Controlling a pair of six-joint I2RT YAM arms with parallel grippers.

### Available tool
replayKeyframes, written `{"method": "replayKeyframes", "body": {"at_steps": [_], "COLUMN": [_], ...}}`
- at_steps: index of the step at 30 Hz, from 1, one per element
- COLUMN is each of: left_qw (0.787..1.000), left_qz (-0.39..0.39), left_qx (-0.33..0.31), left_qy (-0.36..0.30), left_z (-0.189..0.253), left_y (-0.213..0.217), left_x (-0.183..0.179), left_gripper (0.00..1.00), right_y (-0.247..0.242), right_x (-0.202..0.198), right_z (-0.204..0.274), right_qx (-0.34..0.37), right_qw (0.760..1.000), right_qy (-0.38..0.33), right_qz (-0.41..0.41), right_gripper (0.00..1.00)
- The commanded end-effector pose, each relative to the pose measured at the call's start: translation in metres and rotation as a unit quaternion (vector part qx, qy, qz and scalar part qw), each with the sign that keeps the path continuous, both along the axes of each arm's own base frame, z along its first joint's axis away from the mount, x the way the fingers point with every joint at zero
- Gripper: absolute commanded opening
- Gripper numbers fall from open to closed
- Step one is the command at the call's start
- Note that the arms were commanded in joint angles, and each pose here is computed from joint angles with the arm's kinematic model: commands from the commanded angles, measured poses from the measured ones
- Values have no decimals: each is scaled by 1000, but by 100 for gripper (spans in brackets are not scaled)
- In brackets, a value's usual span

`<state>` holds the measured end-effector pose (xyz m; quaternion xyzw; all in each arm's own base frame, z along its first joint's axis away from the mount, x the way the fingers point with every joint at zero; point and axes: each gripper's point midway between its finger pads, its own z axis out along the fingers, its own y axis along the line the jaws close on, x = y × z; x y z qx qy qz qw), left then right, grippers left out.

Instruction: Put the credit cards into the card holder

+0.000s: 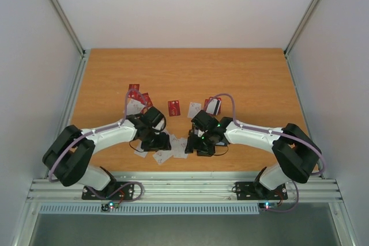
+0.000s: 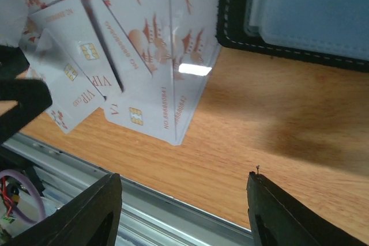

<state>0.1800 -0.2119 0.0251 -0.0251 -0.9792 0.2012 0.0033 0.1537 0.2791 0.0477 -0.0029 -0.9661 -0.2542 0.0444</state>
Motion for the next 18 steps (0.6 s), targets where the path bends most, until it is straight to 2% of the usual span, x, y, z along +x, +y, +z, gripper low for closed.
{"method": "replayKeyframes", "body": {"at_steps": [1, 8, 18], "left_qw": [999, 998, 996], "left_qz": [-24, -39, -57], "left_qx": [-19, -24, -45], "left_qy": [23, 39, 59], "left_z": [-11, -13, -15], "left_y": [-6, -13, -30], "left_x": [-28, -52, -68], "left_gripper": [65, 63, 61], "right_y": [-2, -2, 5], "right_x": [-1, -6, -15], "right_z": [1, -10, -28], "right_qx": [6, 31, 62], "right_qw": [1000, 999, 995], "right_qy": [-11, 0, 20], "right_qz": [-11, -40, -72], "right_gripper": [60, 60, 60]}}
